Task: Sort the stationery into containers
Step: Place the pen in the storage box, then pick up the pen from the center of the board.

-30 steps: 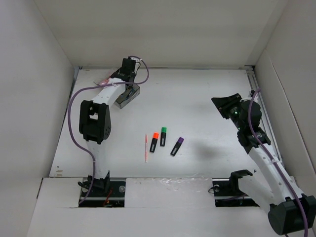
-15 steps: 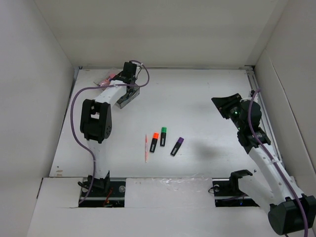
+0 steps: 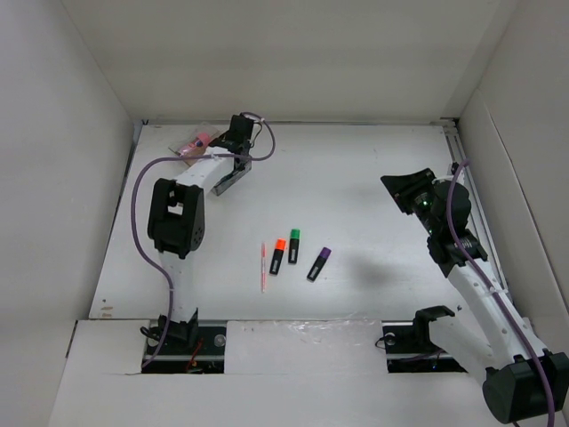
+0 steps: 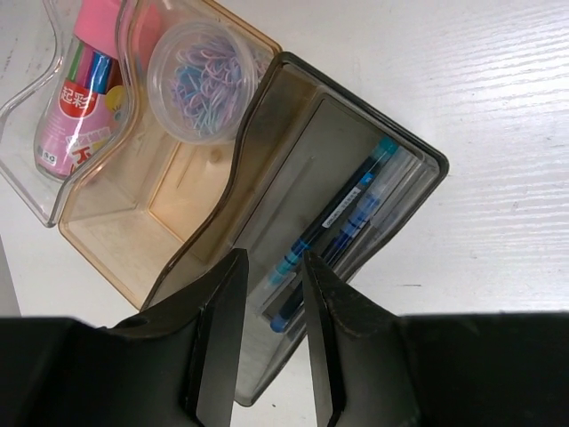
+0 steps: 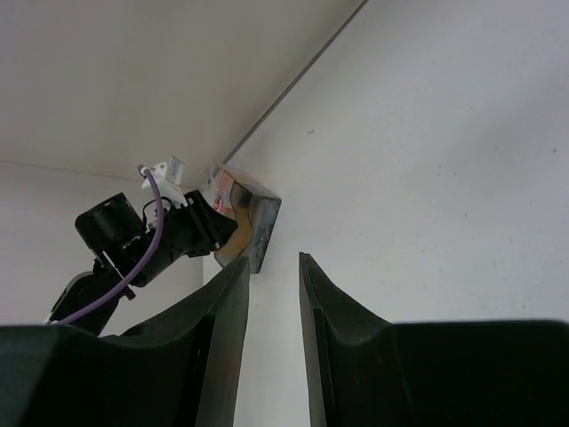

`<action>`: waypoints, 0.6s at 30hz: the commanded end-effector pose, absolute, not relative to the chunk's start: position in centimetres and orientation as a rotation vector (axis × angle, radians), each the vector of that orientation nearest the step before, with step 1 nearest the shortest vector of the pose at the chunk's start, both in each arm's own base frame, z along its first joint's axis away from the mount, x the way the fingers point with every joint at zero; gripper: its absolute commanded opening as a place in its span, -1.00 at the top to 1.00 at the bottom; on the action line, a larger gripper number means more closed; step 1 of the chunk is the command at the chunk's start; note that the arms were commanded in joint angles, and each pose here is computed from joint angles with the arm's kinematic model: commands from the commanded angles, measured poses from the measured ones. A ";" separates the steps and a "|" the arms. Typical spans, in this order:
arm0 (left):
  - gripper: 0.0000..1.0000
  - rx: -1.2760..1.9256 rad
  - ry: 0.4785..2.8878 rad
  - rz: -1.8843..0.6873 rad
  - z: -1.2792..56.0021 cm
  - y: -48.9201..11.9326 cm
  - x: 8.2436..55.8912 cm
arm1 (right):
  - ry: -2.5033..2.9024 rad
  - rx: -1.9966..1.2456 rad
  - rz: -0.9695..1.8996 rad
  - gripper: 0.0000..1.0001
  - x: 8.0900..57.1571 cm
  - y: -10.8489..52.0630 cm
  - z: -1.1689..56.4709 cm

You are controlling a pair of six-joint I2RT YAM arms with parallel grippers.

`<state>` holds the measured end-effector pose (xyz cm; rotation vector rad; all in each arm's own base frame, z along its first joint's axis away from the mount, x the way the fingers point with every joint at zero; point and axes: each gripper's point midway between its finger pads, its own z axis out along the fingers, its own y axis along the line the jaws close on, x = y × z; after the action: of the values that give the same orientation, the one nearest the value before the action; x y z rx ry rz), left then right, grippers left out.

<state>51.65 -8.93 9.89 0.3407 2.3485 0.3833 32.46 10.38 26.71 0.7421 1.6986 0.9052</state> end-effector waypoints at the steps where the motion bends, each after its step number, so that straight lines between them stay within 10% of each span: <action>1: 0.44 0.282 2.267 0.388 13.8 -9.3 52.4 | 1.621 0.693 0.930 0.30 32.5 10.6 29.4; 8: 0.47 0.211 2.074 0.237 22.4 -12.9 49.5 | 1.623 0.690 0.934 0.37 32.5 10.6 29.4; 13: 0.47 0.206 2.093 0.017 22.1 -16.8 44.4 | 1.644 0.678 0.950 0.90 32.5 11.1 29.1; 18: 0.57 0.149 2.094 -0.137 22.1 -19.1 39.1 | 1.655 0.655 0.961 1.00 32.5 11.4 29.2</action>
<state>41.34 -18.15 22.62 0.2312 2.0752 -0.0291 32.38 10.67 26.59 0.7302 1.7112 0.9158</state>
